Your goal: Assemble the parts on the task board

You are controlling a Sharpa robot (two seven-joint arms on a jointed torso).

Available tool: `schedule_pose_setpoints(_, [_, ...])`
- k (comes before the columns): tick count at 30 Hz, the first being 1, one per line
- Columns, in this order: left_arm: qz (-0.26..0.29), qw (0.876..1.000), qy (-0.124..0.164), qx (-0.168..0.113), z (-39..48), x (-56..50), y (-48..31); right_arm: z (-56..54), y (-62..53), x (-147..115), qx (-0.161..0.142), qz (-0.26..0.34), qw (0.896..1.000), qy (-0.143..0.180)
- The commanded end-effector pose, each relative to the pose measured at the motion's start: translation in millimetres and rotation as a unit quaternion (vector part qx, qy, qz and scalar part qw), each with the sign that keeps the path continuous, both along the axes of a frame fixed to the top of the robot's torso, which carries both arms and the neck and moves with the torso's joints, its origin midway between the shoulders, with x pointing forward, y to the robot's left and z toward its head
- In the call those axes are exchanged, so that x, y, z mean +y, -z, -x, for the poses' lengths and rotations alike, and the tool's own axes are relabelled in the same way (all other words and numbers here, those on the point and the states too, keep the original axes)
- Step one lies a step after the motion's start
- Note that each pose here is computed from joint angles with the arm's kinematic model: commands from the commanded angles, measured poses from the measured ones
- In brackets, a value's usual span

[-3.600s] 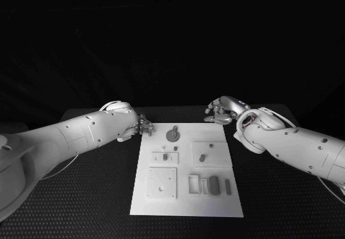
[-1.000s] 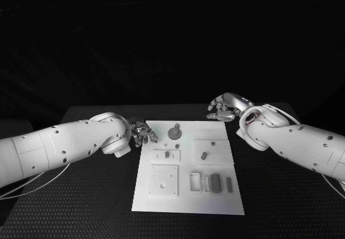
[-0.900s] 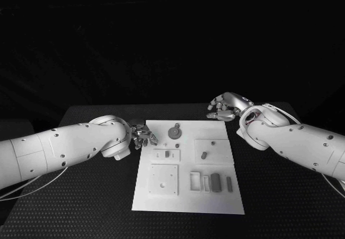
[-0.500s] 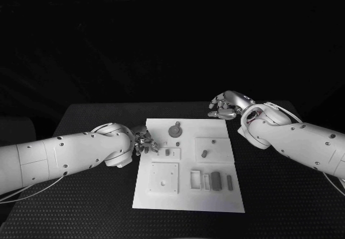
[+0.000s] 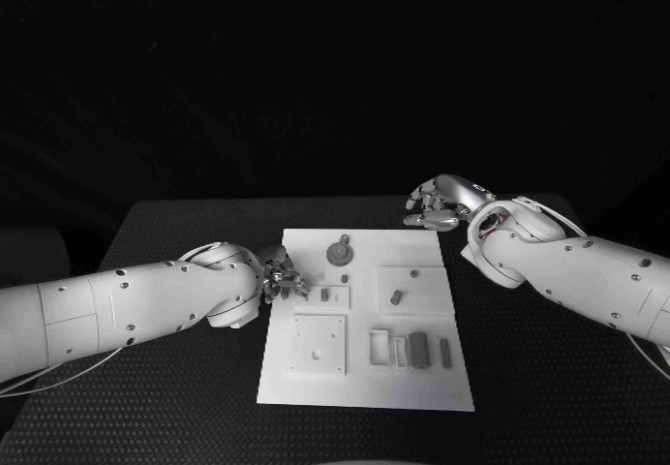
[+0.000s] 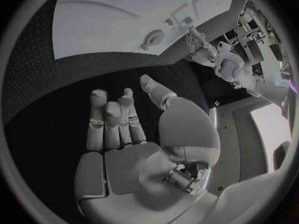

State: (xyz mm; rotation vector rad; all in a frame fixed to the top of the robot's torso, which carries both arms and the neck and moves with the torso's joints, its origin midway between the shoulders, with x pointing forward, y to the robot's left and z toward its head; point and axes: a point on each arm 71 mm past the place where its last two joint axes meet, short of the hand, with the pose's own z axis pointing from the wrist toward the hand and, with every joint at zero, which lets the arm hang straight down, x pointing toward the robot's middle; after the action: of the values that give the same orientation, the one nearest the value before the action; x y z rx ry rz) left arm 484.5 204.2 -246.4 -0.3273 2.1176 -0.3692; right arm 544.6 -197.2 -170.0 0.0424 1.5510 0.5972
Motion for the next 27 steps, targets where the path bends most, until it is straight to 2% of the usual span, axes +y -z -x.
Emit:
schedule_pose_setpoints(1, [-0.004,1.0,-0.003,-0.009,-1.1,-1.0,-0.8,0.3,0.2,2,0.002,0.002,1.0,-0.006])
schedule_pose_setpoints(10, [-0.013,1.0,0.007,0.007,1.4,-3.1,3.4,0.0,0.3,1,0.002,0.003,1.0,-0.005])
schedule_pose_setpoints(27, [-0.017,1.0,0.005,0.006,2.3,-6.3,10.1,0.1,0.2,2,0.002,0.002,1.0,-0.006])
